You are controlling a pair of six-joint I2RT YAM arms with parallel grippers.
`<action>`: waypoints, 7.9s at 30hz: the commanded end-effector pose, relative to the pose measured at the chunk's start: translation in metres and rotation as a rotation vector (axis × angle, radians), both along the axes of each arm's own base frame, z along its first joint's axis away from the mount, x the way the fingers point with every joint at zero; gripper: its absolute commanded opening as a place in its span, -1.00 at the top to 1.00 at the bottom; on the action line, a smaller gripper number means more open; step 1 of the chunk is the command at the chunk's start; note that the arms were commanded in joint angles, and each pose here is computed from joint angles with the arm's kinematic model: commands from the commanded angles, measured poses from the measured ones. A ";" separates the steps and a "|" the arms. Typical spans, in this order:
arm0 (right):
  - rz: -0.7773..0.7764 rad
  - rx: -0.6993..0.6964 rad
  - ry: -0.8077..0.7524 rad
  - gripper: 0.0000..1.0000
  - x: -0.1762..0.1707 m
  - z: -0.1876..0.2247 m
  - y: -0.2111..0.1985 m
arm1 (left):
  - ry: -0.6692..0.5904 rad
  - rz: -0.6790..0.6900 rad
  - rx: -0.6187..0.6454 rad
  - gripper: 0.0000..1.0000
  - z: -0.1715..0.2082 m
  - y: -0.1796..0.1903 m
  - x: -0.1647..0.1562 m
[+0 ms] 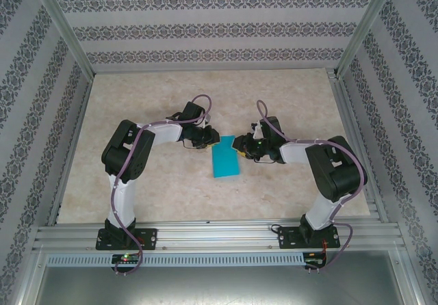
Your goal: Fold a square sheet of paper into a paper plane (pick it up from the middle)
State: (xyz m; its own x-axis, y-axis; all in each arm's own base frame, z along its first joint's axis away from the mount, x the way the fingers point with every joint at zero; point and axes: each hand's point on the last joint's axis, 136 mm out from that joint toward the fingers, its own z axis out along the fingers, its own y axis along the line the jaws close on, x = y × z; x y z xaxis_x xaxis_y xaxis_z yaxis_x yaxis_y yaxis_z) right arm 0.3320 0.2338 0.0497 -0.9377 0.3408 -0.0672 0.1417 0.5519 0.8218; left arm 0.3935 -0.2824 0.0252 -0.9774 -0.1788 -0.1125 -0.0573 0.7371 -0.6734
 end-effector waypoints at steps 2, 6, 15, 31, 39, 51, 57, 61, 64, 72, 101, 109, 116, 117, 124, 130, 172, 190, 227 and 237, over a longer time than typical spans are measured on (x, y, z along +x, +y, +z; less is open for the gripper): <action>0.002 0.016 -0.005 0.34 0.008 0.001 0.002 | 0.061 -0.020 0.060 0.49 -0.016 0.010 -0.020; 0.026 0.083 0.002 0.34 0.009 0.003 0.011 | 0.055 -0.022 0.062 0.49 -0.013 0.011 -0.019; -0.008 0.043 0.057 0.48 0.004 -0.015 0.010 | 0.028 -0.031 0.042 0.47 -0.001 0.008 -0.017; -0.141 -0.011 0.142 0.80 0.000 -0.034 0.022 | -0.200 -0.166 0.079 0.20 0.071 0.015 -0.040; -0.150 -0.017 0.163 0.64 -0.004 -0.035 0.024 | -0.368 -0.398 0.263 -0.03 0.074 0.008 -0.102; -0.126 -0.008 0.155 0.69 -0.004 -0.024 0.021 | -0.559 -0.760 0.587 -0.20 0.044 -0.020 -0.164; -0.118 0.002 0.160 0.69 -0.003 -0.023 0.023 | -0.598 -0.826 0.669 -0.34 0.029 -0.032 -0.167; -0.119 0.003 0.162 0.69 -0.002 -0.023 0.022 | -0.621 -0.851 0.716 -0.46 0.021 -0.040 -0.163; -0.121 0.003 0.166 0.69 -0.002 -0.024 0.021 | -0.640 -0.845 0.781 -0.46 0.016 -0.042 -0.155; -0.120 0.001 0.176 0.69 -0.003 -0.027 0.021 | -0.674 -0.821 0.806 -0.21 0.015 -0.050 -0.147; -0.142 -0.115 0.117 0.30 -0.001 -0.006 -0.022 | -0.476 -0.639 0.353 1.00 0.052 -0.030 -0.140; -0.061 -0.095 0.008 0.53 0.006 0.025 -0.008 | -0.312 -0.628 0.099 1.00 0.053 -0.029 -0.141; 0.037 -0.100 0.008 0.69 0.011 0.023 0.025 | -0.263 -0.599 0.051 1.00 0.046 -0.024 -0.136; 0.042 -0.105 0.012 0.70 0.012 0.020 0.027 | -0.257 -0.592 0.054 1.00 0.045 -0.022 -0.134; 0.067 -0.108 0.044 0.71 0.020 0.005 0.039 | -0.235 -0.571 0.064 0.97 0.039 -0.014 -0.134; 0.088 -0.131 0.076 0.71 0.021 -0.010 0.041 | -0.231 -0.558 0.079 0.95 0.036 -0.011 -0.132; 0.253 -0.380 0.101 0.72 0.007 -0.051 0.023 | -0.110 -0.405 0.217 0.80 0.009 0.017 -0.097; 0.248 -0.380 0.116 0.72 0.005 -0.054 0.022 | -0.094 -0.396 0.208 0.77 0.003 0.016 -0.098; 0.224 -0.408 0.152 0.74 -0.001 -0.064 0.016 | -0.061 -0.328 0.165 0.77 0.000 0.013 -0.100; 0.219 -0.404 0.151 0.75 -0.001 -0.065 0.016 | -0.078 -0.314 0.191 0.77 -0.001 0.019 -0.101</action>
State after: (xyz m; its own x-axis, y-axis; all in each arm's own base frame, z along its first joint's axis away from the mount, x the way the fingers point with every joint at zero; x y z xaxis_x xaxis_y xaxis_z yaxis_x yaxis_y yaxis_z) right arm 0.3479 0.2629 0.0152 -0.9926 0.0983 -0.0711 0.0363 0.7997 0.5994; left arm 0.2852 -0.2683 0.0196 -0.9672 0.1922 -0.1658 0.2513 0.8174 -0.5183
